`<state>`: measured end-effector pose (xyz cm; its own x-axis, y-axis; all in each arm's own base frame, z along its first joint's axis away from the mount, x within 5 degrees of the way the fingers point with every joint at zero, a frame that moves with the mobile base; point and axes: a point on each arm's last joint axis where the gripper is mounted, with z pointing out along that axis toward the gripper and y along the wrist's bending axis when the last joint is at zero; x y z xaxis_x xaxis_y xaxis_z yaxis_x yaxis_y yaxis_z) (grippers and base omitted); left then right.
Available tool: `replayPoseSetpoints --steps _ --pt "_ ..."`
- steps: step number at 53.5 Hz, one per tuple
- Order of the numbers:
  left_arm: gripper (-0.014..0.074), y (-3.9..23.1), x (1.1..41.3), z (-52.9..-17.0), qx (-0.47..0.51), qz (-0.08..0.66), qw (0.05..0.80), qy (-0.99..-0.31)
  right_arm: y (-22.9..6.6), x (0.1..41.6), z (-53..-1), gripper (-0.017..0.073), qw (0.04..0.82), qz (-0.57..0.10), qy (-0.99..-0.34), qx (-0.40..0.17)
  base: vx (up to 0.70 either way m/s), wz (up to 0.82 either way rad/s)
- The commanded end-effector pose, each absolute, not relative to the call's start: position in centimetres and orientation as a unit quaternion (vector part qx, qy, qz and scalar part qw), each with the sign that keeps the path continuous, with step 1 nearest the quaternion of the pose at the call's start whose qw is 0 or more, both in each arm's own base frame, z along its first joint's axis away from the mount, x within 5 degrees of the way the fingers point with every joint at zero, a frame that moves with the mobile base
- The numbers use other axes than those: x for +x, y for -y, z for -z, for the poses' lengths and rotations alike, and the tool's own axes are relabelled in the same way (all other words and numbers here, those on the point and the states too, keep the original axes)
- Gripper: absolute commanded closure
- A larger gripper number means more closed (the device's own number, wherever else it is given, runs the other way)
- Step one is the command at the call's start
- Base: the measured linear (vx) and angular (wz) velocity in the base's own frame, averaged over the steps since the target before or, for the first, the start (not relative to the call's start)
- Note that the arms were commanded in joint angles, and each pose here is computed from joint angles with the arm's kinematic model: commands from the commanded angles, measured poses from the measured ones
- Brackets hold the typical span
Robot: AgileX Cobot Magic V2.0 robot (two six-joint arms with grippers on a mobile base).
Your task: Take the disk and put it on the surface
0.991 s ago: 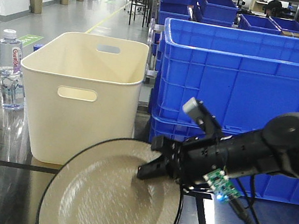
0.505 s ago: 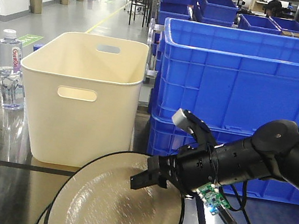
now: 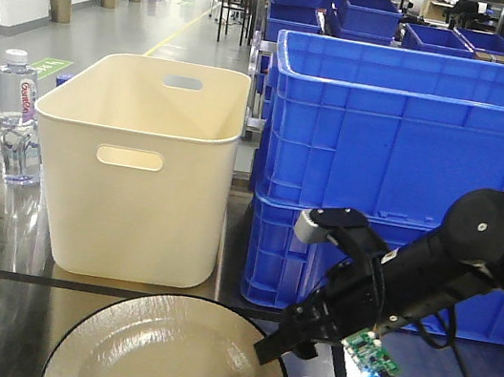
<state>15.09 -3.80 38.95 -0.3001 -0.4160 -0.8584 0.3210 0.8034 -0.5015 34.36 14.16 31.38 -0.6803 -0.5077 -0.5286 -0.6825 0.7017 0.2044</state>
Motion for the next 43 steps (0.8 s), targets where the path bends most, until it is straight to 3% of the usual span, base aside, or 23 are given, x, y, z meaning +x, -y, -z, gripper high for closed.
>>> replayPoseSetpoints --steps 1,21,43 --pt "0.0039 3.5 15.0 -40.1 -0.054 0.322 0.612 -0.721 -13.4 32.9 -35.9 0.0001 0.291 -0.185 -0.883 -0.317 0.00 0.00" --pt "0.0039 3.5 15.0 -40.1 -0.053 0.323 0.610 -0.722 -12.1 29.0 -41.7 0.0104 0.378 -0.191 -0.860 -0.284 0.00 0.00" --pt "0.0039 3.5 15.0 -40.1 -0.053 0.322 0.611 -0.721 -11.9 28.5 -42.1 0.0161 0.383 -0.190 -0.858 -0.285 0.00 0.00"
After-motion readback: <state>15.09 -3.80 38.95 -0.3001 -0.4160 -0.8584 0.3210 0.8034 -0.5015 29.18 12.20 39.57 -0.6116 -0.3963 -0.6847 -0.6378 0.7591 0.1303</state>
